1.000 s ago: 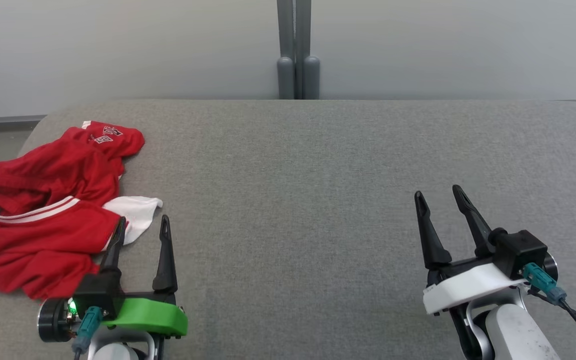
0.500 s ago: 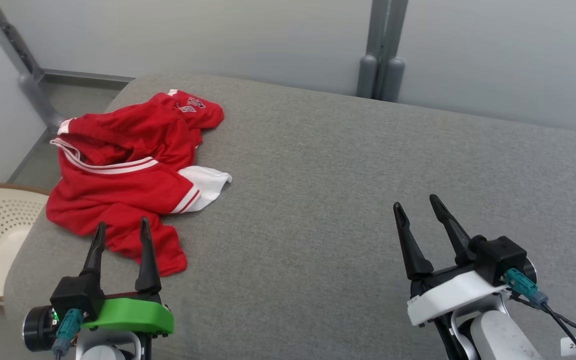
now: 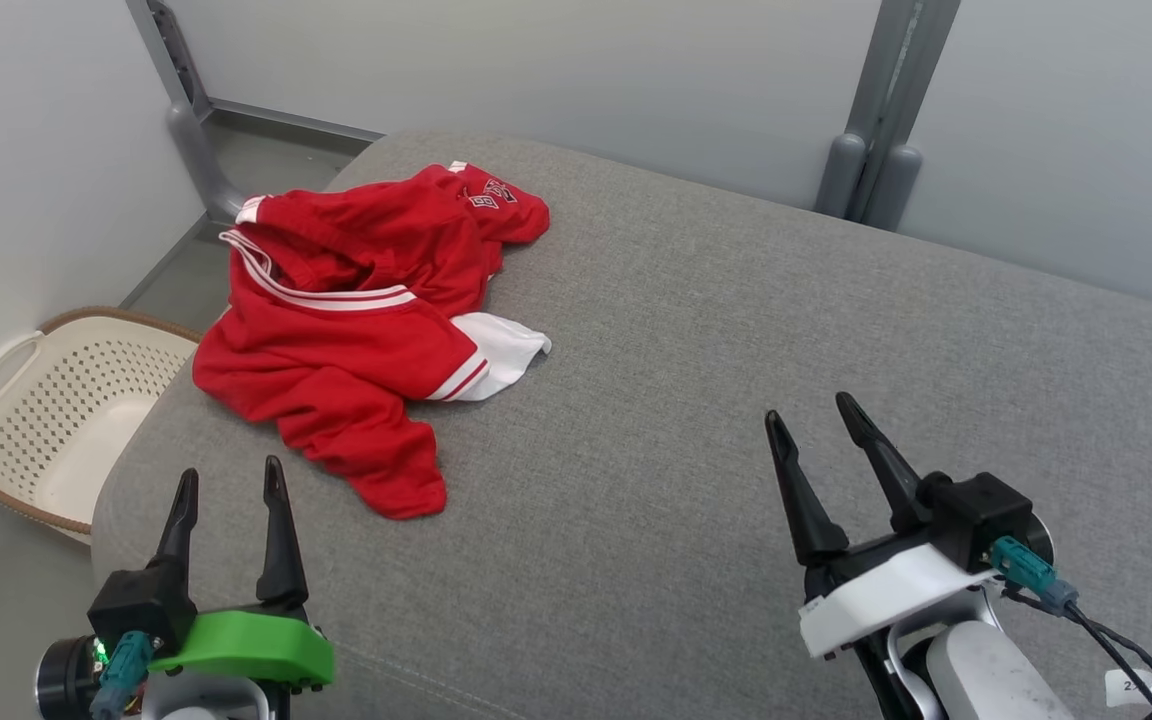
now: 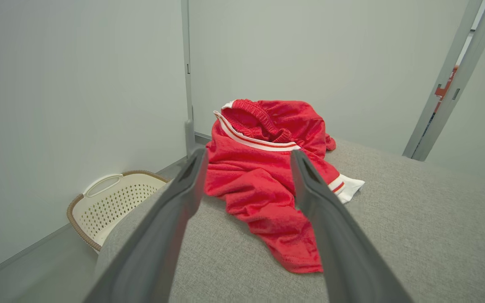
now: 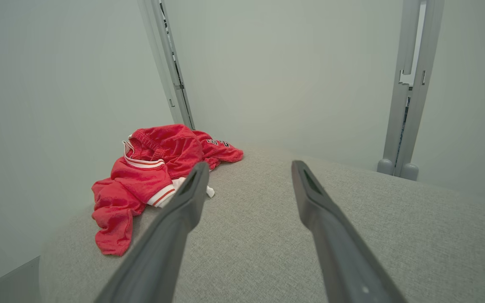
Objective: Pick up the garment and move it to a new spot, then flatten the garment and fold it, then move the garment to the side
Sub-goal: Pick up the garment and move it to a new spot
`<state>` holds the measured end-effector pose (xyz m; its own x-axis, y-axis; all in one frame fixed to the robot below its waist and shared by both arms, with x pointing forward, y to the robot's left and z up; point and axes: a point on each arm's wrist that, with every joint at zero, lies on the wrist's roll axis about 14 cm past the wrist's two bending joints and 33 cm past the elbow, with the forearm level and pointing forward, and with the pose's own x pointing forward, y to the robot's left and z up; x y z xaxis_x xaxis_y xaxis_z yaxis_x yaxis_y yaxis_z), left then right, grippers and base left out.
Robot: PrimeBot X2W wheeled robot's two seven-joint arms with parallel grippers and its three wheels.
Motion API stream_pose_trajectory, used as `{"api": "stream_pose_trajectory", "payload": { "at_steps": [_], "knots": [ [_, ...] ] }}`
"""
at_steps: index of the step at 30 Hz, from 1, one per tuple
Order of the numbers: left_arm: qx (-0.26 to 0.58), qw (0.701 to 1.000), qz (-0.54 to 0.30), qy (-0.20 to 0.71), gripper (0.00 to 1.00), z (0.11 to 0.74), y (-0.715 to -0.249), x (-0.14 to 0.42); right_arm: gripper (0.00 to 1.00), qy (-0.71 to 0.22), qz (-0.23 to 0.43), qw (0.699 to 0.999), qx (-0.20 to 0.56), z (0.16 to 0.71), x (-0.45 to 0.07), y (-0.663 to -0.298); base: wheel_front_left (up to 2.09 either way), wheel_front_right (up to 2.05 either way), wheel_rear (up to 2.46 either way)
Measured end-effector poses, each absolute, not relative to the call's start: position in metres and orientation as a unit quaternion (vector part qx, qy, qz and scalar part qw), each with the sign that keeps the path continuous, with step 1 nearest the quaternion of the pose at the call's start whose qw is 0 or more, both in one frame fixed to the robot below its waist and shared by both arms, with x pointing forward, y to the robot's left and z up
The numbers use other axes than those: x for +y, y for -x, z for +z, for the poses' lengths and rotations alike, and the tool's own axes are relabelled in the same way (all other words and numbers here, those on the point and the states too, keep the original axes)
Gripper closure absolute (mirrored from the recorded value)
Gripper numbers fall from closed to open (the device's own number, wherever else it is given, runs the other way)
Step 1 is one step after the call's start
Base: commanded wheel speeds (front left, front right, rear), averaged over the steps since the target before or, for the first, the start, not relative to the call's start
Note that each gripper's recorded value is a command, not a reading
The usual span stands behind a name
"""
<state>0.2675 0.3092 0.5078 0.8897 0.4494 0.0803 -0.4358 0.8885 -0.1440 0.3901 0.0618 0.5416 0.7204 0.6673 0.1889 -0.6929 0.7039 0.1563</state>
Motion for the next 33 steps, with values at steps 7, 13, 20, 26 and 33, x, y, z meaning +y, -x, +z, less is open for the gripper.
{"api": "stream_pose_trajectory", "payload": {
  "at_steps": [7,13,20,26,33],
  "knots": [
    [-0.022,0.974,0.207,0.087,0.0,0.513,-0.296,0.322,0.0,-0.103,0.361,0.924,-0.067,0.544,0.051,-0.395,0.0,0.0,0.0],
    [0.029,0.98,0.177,0.084,0.0,0.528,-0.337,0.342,0.0,-0.1,0.341,0.932,-0.073,0.545,0.033,-0.402,0.0,0.0,0.0],
    [0.173,0.968,0.144,0.113,0.0,0.498,-0.379,0.352,0.0,-0.093,0.299,0.947,-0.071,0.538,-0.002,-0.413,0.0,0.0,0.0],
    [0.295,0.935,0.121,0.155,0.0,0.451,-0.397,0.342,0.0,-0.089,0.26,0.959,-0.075,0.536,-0.031,-0.425,0.0,0.0,0.0],
    [0.452,0.866,0.112,0.182,0.0,0.379,-0.39,0.327,0.0,-0.083,0.209,0.973,-0.059,0.52,-0.07,-0.435,0.0,0.0,0.0]
  ]
}}
